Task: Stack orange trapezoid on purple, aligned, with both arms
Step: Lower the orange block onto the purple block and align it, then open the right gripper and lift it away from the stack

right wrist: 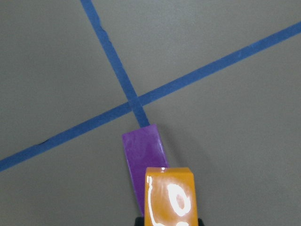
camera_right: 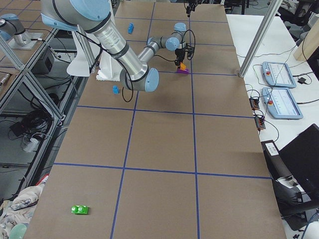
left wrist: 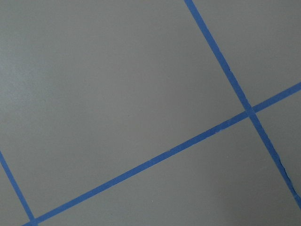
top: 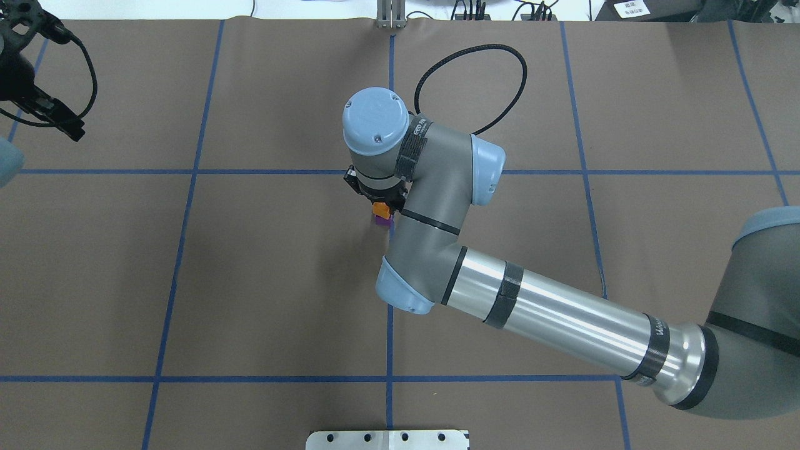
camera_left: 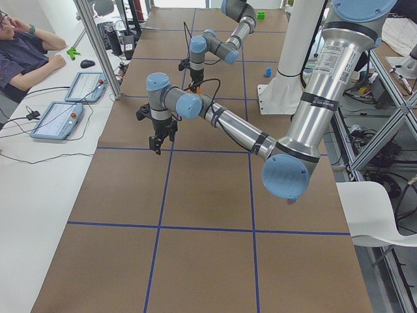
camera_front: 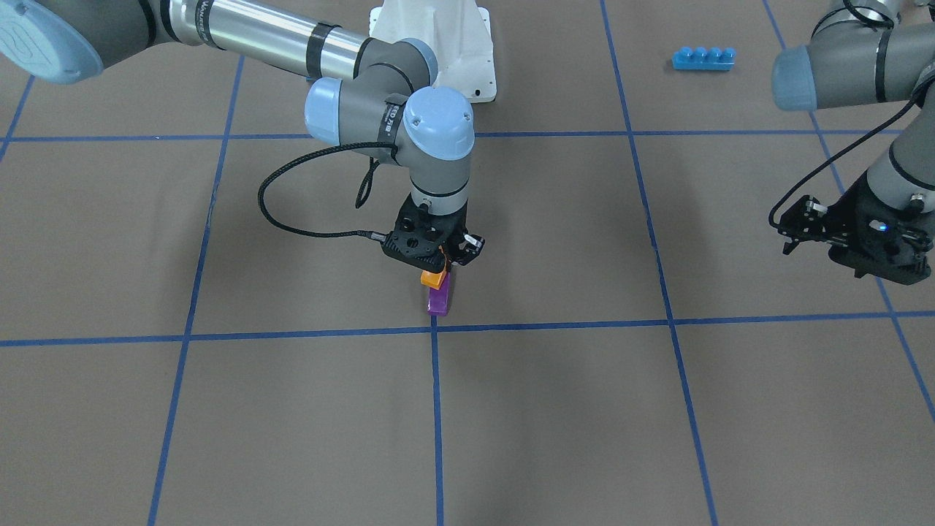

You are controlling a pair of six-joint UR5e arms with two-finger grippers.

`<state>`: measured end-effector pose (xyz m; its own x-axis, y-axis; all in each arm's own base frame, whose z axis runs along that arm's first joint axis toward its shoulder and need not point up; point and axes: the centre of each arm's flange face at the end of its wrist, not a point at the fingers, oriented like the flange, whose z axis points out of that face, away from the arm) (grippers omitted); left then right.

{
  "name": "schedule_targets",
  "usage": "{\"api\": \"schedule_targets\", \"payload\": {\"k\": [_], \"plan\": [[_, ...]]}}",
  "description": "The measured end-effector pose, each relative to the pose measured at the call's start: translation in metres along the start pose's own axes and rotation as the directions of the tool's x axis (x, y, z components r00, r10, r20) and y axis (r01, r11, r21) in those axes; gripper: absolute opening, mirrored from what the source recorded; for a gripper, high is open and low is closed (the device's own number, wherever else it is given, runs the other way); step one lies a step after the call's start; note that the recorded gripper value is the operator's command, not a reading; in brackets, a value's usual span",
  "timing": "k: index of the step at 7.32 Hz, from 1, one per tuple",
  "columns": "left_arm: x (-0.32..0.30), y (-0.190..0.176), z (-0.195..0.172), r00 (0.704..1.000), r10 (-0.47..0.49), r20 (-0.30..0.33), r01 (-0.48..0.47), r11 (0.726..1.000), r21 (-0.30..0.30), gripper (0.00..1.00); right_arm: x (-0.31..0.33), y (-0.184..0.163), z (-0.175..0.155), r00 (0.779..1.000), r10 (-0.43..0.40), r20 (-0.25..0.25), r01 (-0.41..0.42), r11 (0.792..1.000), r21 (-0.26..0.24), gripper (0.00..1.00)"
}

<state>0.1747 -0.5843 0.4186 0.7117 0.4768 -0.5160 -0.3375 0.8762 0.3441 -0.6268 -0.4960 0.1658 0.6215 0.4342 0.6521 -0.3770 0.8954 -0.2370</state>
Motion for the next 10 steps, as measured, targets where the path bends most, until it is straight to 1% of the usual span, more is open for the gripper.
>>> {"api": "schedule_targets", "payload": {"k": [2, 3, 4, 5, 8, 9, 10], "plan": [[-0.002, 0.0, 0.003, 1.0, -0.001, 0.0, 0.001, 1.0, -0.002, 1.0, 0.0, 0.003, 0.003, 1.0, -0.018, 0.006, 0.018, 1.0, -0.002, 0.0], [-0.002, 0.0, 0.004, 1.0, -0.001, -0.001, 0.001, 1.0, -0.002, 1.0, -0.001, 0.003, 0.004, 1.0, -0.027, 0.012, 0.027, 1.0, -0.002, 0.12], [-0.003, -0.001, 0.004, 1.0, -0.001, 0.0, 0.001, 1.0, -0.001, 1.0, -0.001, 0.004, 0.007, 0.999, -0.032, 0.013, 0.032, 0.999, -0.003, 0.68], [-0.003, -0.001, 0.004, 1.0, 0.0, 0.0, 0.0, 1.0, -0.001, 1.0, -0.001, 0.004, 0.008, 0.999, -0.033, 0.014, 0.034, 0.999, -0.004, 1.0], [-0.003, -0.001, 0.004, 1.0, 0.0, 0.0, 0.0, 1.0, -0.001, 1.0, -0.004, -0.001, 0.001, 0.999, -0.028, 0.025, 0.028, 1.0, -0.001, 1.0], [-0.003, -0.001, 0.005, 1.0, 0.0, 0.0, 0.0, 1.0, -0.001, 1.0, -0.005, -0.006, -0.005, 0.999, -0.024, 0.033, 0.024, 1.0, 0.0, 1.0], [-0.005, 0.0, 0.003, 1.0, -0.002, 0.001, 0.002, 1.0, 0.003, 1.0, -0.005, -0.019, -0.019, 0.999, -0.016, 0.049, 0.016, 1.0, 0.001, 1.0]]}}
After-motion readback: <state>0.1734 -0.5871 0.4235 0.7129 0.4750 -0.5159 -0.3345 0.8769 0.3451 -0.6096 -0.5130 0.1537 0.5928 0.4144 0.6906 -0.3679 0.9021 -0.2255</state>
